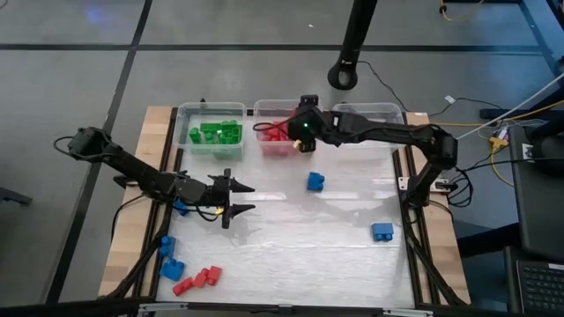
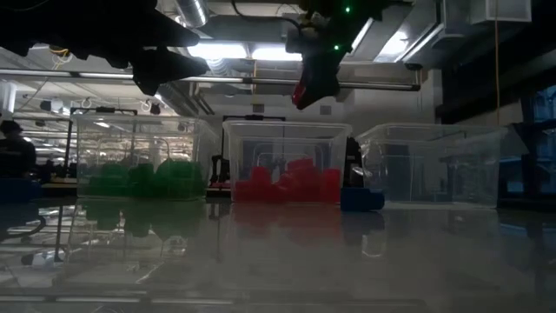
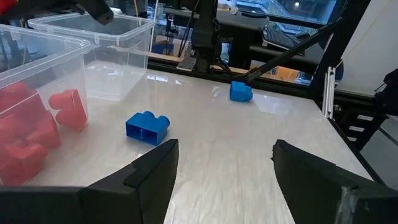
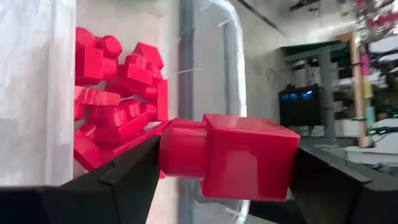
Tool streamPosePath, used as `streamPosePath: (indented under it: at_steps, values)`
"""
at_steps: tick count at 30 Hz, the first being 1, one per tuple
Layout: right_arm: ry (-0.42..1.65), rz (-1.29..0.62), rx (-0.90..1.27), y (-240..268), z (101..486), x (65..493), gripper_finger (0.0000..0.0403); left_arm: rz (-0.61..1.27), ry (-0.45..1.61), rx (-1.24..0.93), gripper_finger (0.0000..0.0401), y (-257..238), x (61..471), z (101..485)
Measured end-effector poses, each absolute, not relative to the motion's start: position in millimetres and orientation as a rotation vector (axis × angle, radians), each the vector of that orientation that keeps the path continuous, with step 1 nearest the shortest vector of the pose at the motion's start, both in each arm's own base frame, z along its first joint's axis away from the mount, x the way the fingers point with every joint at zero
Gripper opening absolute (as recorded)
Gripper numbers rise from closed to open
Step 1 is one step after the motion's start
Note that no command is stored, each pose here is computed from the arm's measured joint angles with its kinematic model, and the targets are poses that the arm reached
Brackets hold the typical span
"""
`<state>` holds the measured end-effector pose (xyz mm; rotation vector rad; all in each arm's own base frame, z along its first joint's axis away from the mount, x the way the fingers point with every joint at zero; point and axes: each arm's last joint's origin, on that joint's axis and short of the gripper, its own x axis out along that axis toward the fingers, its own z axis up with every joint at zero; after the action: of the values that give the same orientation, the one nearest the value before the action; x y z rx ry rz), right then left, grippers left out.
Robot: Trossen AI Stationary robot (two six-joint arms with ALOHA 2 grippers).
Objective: Sort blocks
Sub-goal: Put the red game piece into the middle transparent bin
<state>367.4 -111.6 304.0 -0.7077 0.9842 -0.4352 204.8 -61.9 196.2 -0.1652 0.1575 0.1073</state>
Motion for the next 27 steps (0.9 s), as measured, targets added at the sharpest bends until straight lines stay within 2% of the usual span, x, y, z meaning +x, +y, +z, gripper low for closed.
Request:
streamPosePath:
  at_steps: [16,23,27]
  values:
    - [0.975,-0.36,-0.719,-113,298,372,0.0341,0.107,0.154,-0.163,0.0245,-62,205,197]
    - [0.99,-0.356,-0.697,-109,297,371,0.0395,0.107,0.155,-0.164,0.0245,-62,205,197]
    - [1.09,-0.286,-0.69,-83,315,354,0.038,0.106,0.156,-0.158,0.0245,-62,205,196]
